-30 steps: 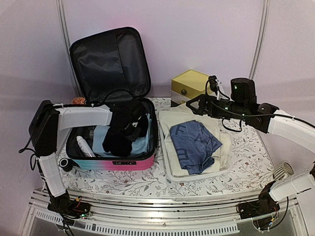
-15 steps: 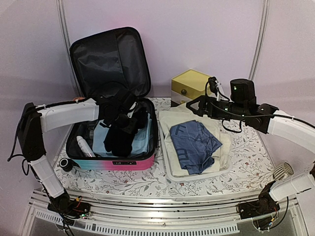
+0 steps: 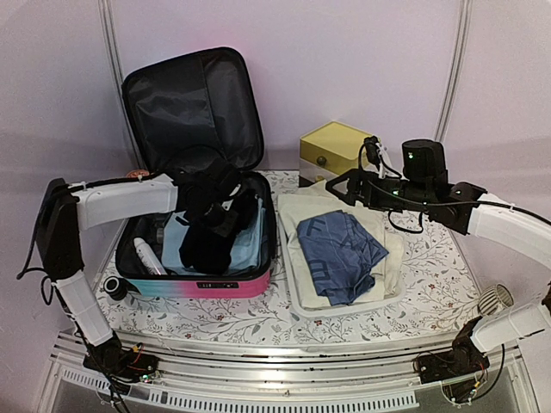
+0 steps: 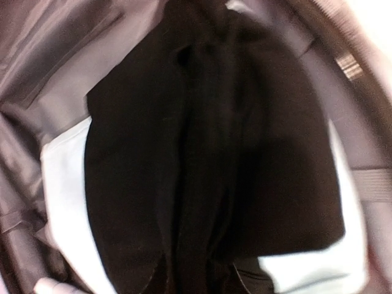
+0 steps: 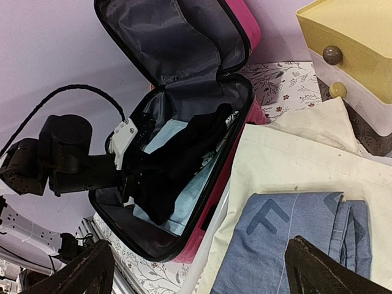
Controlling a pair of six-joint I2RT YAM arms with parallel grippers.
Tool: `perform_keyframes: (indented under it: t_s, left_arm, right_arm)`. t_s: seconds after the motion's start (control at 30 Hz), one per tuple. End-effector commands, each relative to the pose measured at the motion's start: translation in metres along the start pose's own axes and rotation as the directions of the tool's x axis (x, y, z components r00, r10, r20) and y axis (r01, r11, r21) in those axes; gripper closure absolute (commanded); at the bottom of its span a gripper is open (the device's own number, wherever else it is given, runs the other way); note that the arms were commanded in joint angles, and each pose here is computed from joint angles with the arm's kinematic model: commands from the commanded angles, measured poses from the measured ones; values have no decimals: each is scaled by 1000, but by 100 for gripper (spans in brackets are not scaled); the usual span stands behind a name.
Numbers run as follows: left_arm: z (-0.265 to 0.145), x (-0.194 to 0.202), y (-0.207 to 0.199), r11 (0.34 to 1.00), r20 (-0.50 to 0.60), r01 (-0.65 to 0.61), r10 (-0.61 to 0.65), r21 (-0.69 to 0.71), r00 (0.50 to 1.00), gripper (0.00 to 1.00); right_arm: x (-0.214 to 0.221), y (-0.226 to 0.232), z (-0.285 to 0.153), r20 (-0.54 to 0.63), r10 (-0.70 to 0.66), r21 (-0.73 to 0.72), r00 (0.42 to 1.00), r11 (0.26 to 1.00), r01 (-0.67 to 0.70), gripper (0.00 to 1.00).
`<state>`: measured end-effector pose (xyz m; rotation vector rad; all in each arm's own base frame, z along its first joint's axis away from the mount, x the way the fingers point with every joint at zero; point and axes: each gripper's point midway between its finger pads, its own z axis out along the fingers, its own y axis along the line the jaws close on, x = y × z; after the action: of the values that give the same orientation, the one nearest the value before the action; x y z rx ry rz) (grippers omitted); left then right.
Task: Open, take out, and arrange the luggage
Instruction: Pick up the clothes from the opened luggage.
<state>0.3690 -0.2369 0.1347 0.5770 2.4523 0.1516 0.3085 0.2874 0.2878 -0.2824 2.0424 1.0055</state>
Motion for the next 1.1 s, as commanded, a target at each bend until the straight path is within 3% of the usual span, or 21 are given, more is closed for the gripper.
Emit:
perform_keyframes:
  t_s: [0.0, 0.17, 0.4, 0.53, 0.7, 0.8, 1.07]
  left_arm:
    - [13, 24, 36, 966, -117, -99, 73, -237, 990, 100]
    - [15, 41, 54, 907, -201, -219, 153, -359, 967, 100]
    - [33, 48, 18, 947, -196, -216, 172, -236, 965, 97]
    - [26, 26, -10, 987, -96, -138, 130, -78, 987, 79]
    - [18, 12, -30, 994, -30, -100, 101, 49, 994, 42]
    - [22, 15, -26, 995, -49, -99, 100, 26, 994, 33]
    - [41, 36, -17, 995, -149, -94, 87, -41, 985, 21]
  right_arm:
    - [-5, 1, -7, 22, -2, -4, 1000, 1000, 2, 1]
    - [-6, 0, -7, 21, -2, 0, 1000, 1000, 2, 1]
    - [-6, 1, -4, 14, 0, -9, 1000, 1000, 0, 1]
    - [-7, 2, -5, 14, 2, -10, 1000, 1000, -2, 1]
    - [-8, 2, -8, 18, 0, -8, 1000, 1000, 1, 1]
    - [-6, 1, -7, 13, 1, -10, 1000, 1000, -1, 1]
    - [-7, 2, -8, 15, -1, -12, 1000, 1000, 1, 1]
